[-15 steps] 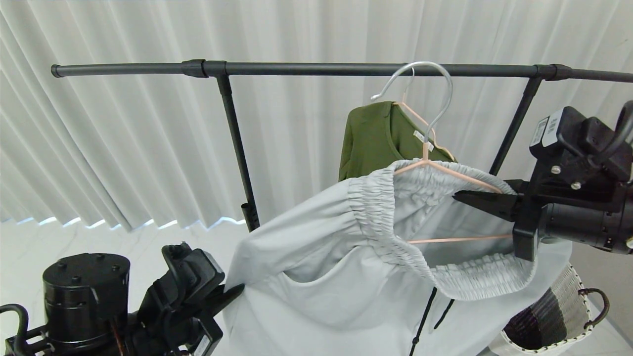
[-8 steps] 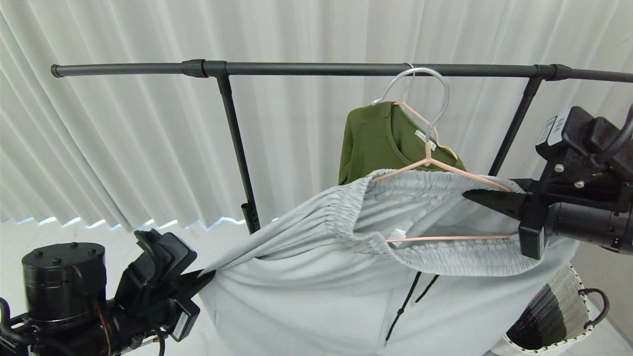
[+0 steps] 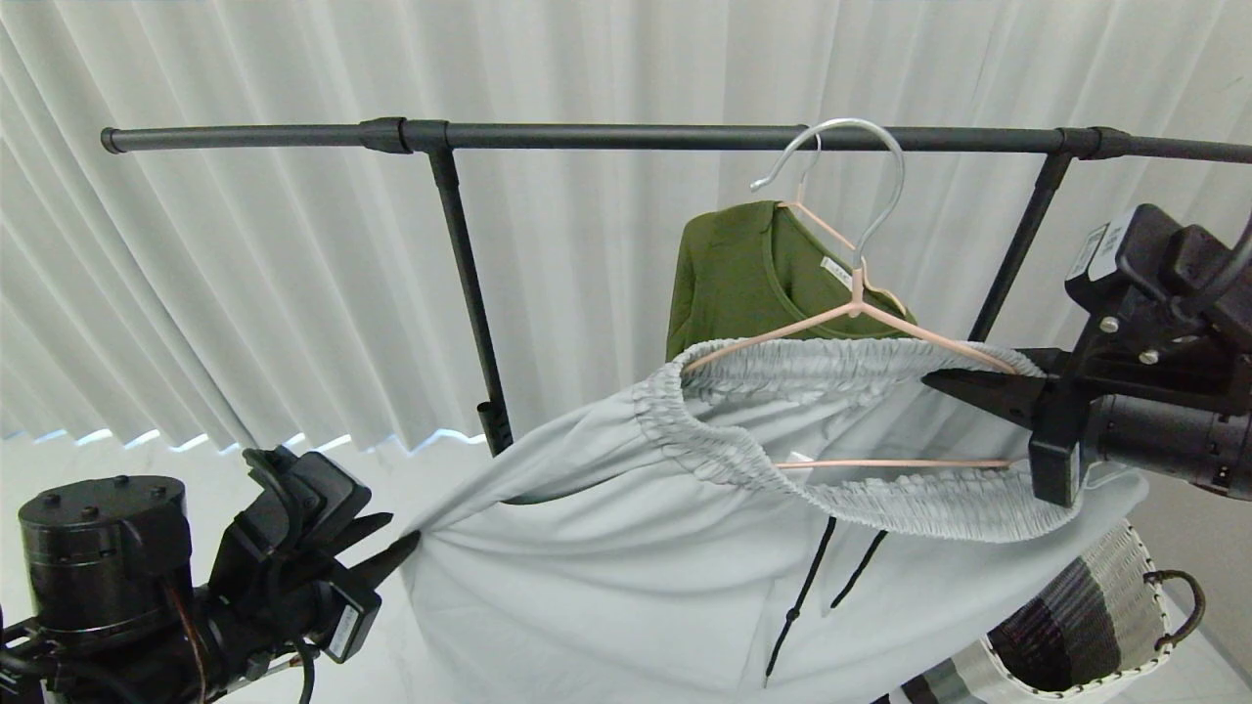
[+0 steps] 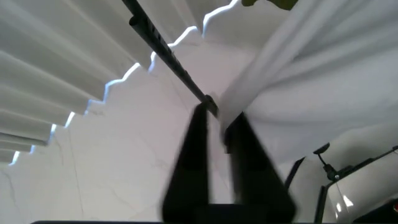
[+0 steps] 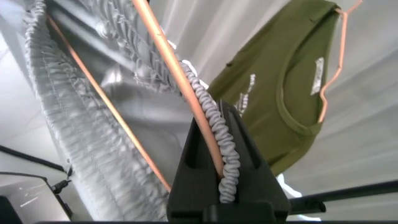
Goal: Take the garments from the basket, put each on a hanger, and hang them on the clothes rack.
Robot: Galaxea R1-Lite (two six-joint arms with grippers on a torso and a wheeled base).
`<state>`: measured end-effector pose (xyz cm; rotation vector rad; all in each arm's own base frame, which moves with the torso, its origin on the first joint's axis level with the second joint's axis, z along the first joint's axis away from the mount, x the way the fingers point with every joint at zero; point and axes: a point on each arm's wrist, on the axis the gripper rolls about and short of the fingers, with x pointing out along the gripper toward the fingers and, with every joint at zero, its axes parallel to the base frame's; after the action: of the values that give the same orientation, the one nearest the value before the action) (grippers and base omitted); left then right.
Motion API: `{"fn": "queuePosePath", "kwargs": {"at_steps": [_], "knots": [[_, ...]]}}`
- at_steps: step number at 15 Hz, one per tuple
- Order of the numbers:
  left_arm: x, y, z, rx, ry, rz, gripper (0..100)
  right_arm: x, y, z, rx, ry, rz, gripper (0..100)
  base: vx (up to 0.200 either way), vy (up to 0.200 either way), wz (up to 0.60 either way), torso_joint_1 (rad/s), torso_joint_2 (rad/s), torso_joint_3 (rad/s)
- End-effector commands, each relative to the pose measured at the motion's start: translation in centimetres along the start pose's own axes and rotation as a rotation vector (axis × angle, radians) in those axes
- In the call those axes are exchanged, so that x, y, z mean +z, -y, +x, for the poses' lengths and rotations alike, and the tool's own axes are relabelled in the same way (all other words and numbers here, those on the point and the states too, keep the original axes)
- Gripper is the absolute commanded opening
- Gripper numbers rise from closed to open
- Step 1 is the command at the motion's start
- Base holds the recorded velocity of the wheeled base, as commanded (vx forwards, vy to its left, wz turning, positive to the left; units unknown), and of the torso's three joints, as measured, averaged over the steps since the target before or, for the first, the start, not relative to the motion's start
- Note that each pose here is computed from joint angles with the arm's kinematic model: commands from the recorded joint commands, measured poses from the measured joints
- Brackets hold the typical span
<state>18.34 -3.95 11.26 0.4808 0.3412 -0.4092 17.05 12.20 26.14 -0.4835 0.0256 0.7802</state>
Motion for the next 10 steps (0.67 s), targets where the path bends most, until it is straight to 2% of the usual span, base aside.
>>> {"fn": "queuePosePath", "kwargs": {"at_steps": [1, 6, 8, 10], "knots": [[0.0, 0.0, -0.2, 0.002, 0.007, 0.001, 100, -0.1, 0.1, 0.0, -0.019, -0.011, 0.0, 0, 0.0, 0.0, 0.0, 0.0, 0.0, 0.0], [0.0, 0.2, -1.3, 0.012, 0.03, 0.002, 100, -0.1, 0.2, 0.0, -0.033, -0.017, 0.028, 0, 0.0, 0.0, 0.0, 0.0, 0.0, 0.0], [0.1, 0.2, -1.5, 0.018, 0.041, 0.005, 100, -0.4, 0.4, -0.1, -0.085, -0.05, 0.031, 0, 0.0, 0.0, 0.0, 0.0, 0.0, 0.0], [0.3, 0.0, -1.6, 0.027, 0.052, 0.008, 100, -0.8, 0.3, -0.3, -0.143, -0.118, 0.055, 0, 0.0, 0.0, 0.0, 0.0, 0.0, 0.0]]}}
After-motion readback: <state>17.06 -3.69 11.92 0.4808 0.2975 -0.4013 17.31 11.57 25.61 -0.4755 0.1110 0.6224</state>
